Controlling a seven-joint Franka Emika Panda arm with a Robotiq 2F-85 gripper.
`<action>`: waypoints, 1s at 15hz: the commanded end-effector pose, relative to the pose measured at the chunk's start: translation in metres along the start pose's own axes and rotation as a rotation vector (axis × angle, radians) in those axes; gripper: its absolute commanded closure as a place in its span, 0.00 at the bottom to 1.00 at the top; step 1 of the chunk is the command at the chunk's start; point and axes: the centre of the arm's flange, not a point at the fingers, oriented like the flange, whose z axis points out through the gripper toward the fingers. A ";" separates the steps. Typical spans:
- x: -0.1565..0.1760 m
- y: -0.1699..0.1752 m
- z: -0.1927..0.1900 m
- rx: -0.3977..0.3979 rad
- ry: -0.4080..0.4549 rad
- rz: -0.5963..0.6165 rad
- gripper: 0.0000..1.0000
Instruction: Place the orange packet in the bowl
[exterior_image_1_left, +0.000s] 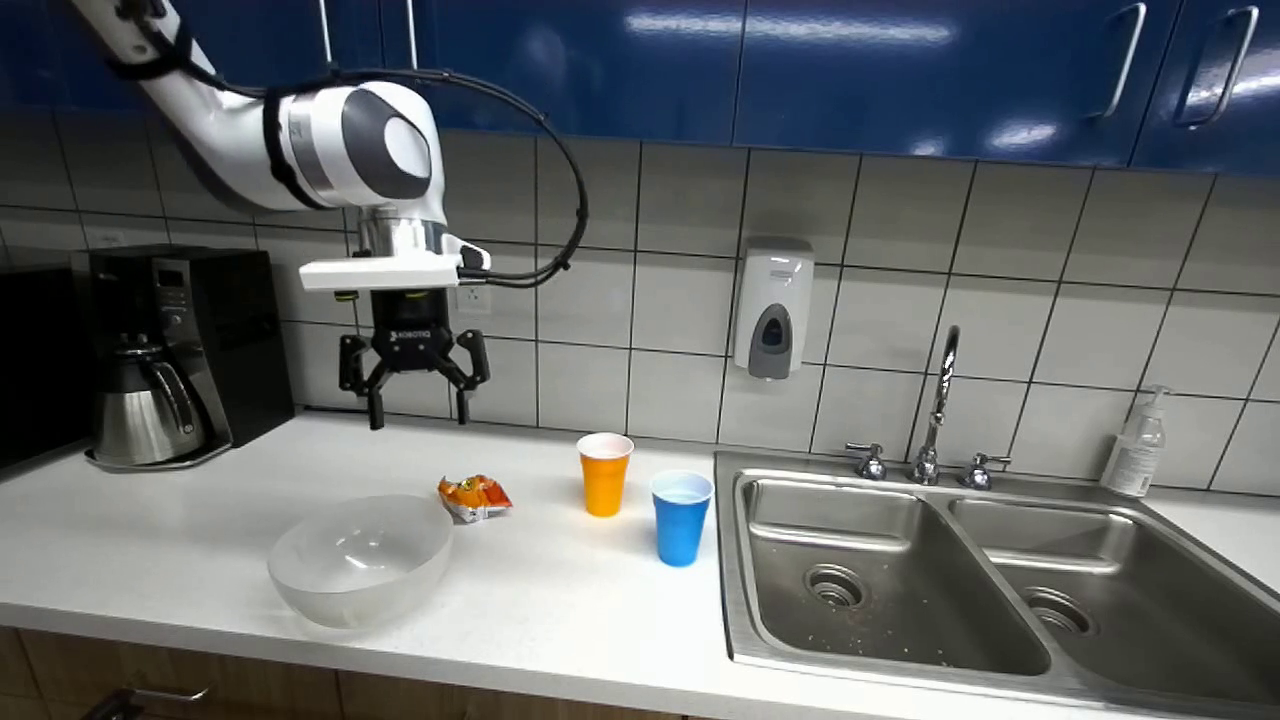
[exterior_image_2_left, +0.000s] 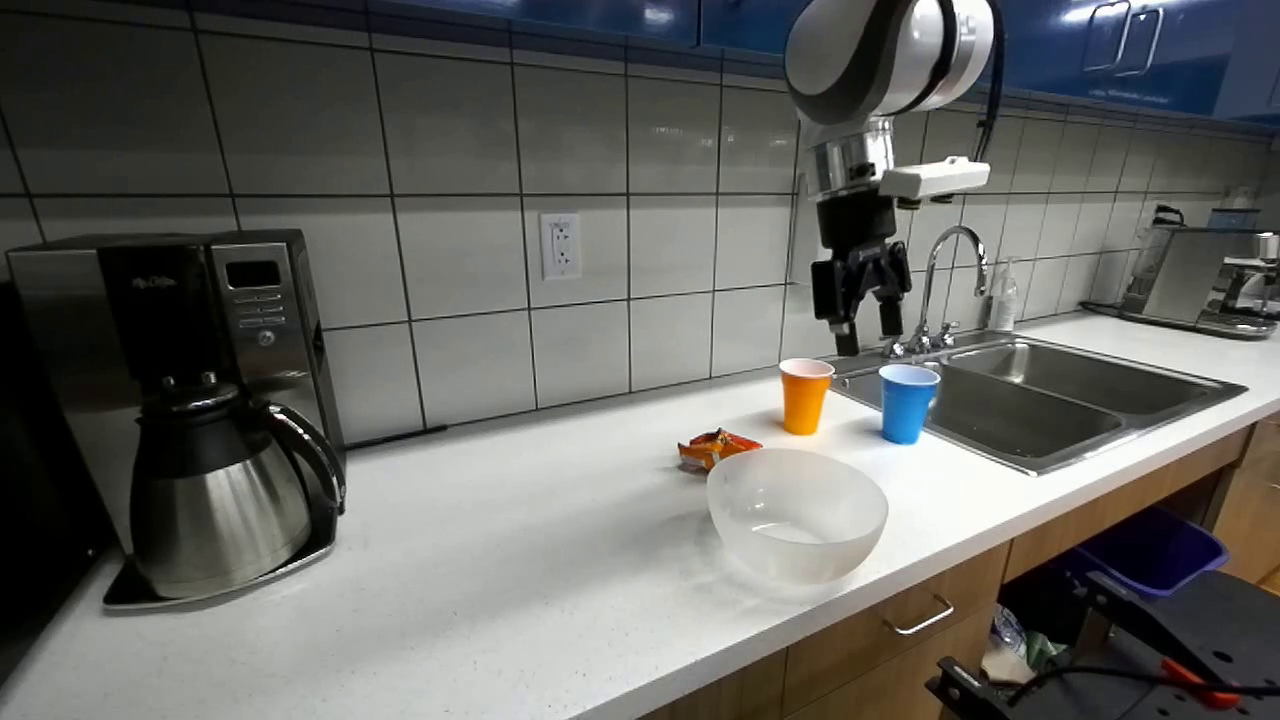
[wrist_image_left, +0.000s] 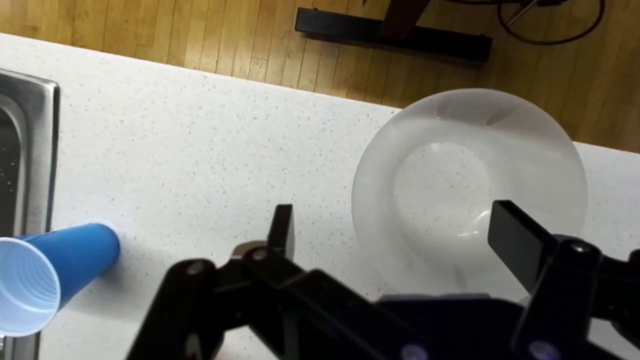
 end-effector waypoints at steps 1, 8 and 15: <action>0.032 -0.008 0.024 -0.041 0.028 0.047 0.00; 0.089 -0.015 0.052 -0.041 0.096 0.169 0.00; 0.139 -0.005 0.069 -0.029 0.137 0.283 0.00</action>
